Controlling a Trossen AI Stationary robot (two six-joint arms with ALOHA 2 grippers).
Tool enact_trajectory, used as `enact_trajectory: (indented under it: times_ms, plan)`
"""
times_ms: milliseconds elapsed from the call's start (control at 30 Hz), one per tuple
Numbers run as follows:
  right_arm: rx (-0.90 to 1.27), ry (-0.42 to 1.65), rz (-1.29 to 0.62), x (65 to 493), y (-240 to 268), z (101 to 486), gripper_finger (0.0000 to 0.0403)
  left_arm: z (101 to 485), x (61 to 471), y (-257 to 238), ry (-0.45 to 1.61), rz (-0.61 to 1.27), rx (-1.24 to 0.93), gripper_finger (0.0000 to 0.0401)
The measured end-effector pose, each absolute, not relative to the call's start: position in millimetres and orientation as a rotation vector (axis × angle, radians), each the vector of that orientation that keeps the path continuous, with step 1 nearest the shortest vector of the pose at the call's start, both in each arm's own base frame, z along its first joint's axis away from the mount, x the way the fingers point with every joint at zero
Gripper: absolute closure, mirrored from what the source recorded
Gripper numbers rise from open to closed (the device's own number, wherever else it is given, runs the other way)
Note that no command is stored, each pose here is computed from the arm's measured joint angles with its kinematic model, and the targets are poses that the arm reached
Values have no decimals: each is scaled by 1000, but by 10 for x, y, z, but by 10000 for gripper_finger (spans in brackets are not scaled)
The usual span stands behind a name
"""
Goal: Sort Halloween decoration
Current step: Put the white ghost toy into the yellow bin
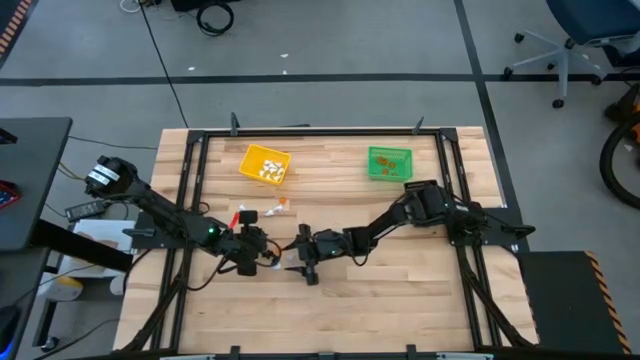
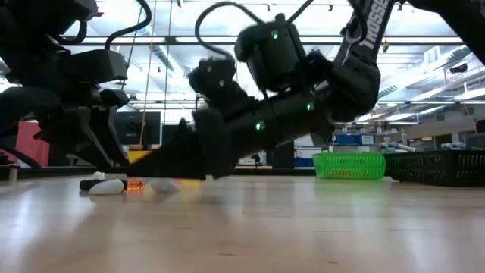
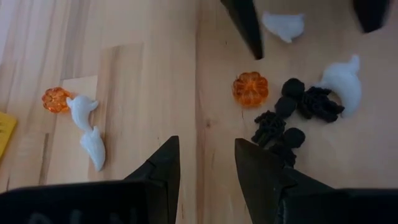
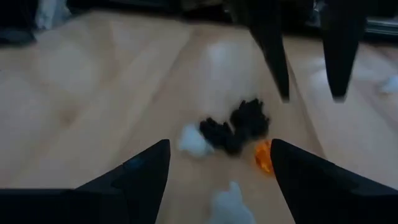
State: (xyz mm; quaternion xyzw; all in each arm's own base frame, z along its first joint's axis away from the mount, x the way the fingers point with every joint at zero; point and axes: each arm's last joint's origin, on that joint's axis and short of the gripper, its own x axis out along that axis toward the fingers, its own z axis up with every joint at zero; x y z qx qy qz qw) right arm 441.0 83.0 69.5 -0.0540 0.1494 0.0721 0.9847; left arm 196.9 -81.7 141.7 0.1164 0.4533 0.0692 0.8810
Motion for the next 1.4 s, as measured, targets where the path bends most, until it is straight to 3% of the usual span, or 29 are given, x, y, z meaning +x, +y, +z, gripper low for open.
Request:
enact_trajectory:
  times_ms: [267,700,1133,1400]
  plan:
    - [-118,390,139,4390,731,611,169,1408,1953,-809,963,149,247,273]
    - [-178,443,145,4369,749,598,316,1399,1936,-802,982,162,234,273]
    - [-234,491,12,4358,547,836,322,1408,1838,-736,1098,260,193,273]
    - [-84,411,-134,4558,96,1049,323,1650,1774,-736,1014,314,197,273]
